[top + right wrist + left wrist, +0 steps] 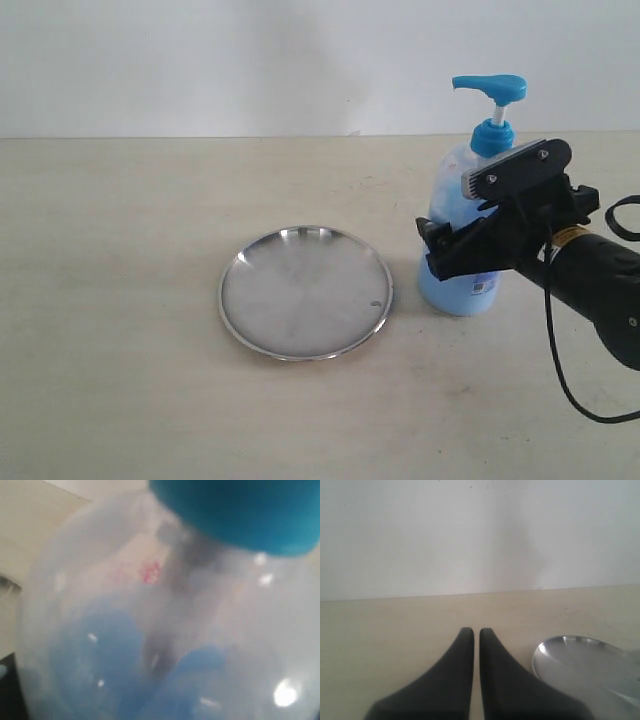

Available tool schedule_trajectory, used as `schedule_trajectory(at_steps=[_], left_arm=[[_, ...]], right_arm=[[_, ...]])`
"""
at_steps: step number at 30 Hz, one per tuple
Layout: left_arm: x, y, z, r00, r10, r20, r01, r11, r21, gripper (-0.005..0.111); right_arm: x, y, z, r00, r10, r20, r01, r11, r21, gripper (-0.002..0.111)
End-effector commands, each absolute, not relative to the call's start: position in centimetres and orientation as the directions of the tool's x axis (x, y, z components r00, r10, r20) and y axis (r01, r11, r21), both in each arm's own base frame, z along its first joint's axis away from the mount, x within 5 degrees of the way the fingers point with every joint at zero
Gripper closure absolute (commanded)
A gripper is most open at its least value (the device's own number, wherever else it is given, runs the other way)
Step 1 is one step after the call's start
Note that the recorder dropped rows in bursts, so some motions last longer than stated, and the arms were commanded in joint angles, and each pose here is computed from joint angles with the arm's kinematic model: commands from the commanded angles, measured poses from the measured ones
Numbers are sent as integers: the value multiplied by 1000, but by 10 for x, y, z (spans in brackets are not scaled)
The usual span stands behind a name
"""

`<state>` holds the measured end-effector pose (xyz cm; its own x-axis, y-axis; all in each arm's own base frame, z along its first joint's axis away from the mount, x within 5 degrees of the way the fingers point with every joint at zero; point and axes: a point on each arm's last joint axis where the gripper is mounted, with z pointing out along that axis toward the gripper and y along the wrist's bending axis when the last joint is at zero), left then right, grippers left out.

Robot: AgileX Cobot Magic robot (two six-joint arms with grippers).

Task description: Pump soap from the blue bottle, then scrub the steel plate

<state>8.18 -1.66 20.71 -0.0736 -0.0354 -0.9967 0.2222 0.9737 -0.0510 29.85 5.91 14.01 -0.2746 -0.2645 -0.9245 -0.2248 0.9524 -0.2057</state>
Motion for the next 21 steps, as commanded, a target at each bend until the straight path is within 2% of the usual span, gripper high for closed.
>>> schedule_trajectory(at_steps=[1,11,18,20,21], left_arm=[[82,-15,207,-68,-44,-997,212,976,-57,103],[82,-15,207,-68,-44,-997,212,976,-57,103],[82,-15,207,-68,-44,-997,212,976,-57,103],[82,-15,207,-68,-44,-997,212,976,-57,103],[82,-15,207,-68,-44,-997,212,976,-57,103]], right_arm=[[297,58,169,-192,-231,-954,-199,961,-193,11],[271,55,205,-330,-223,-917,-233,961,-150,11],[256,52,231,-305,-196,-932,-228,965,-128,11],[251,52,238,-302,-165,-939,-219,971,-100,14],[245,50,245,-310,-135,-941,-212,975,-70,26]])
